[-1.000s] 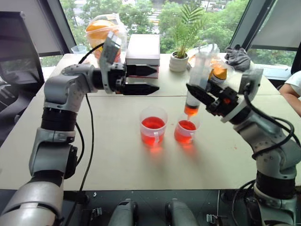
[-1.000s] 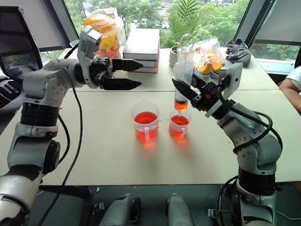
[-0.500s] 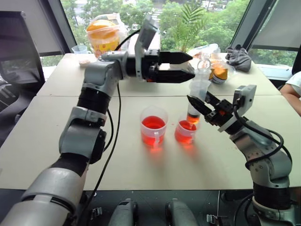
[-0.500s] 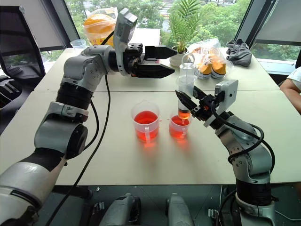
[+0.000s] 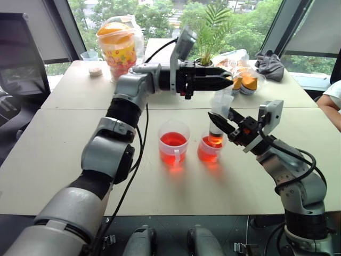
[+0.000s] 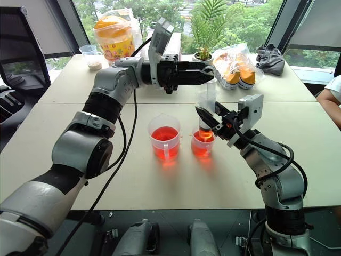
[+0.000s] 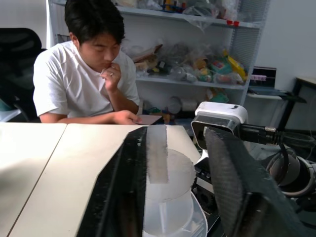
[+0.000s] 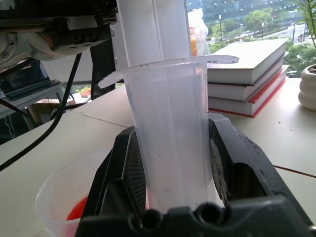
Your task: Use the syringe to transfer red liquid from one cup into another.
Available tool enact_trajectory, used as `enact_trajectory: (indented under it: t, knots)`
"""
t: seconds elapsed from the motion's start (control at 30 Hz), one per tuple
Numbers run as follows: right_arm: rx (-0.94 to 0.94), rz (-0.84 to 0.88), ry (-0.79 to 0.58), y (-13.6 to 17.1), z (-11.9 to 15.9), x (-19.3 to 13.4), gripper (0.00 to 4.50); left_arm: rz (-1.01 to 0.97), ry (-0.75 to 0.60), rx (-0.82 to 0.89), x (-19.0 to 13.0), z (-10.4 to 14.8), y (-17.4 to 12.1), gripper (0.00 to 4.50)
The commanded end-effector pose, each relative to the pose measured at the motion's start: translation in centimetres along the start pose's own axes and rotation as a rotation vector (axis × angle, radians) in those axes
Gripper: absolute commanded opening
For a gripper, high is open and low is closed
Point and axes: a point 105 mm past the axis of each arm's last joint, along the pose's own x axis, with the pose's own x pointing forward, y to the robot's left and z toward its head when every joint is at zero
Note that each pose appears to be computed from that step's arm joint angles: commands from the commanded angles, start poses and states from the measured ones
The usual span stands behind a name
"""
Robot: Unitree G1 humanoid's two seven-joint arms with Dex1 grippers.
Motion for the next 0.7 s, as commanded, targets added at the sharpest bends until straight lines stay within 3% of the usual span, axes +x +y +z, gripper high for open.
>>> enact_trajectory:
  t: [0.03,0.7]
  knots:
    - [-0.054,0.005,-0.055,0.2,1.8,0.0,1.38,-0.04,-0.003,0.066,0.6,1.6,-0.6,0.08]
    - [-0.151,0.0,-0.132,-0.4,7.0,-0.4,1.38,-0.077,0.13,0.004,1.0,-4.4,-1.7,0.08]
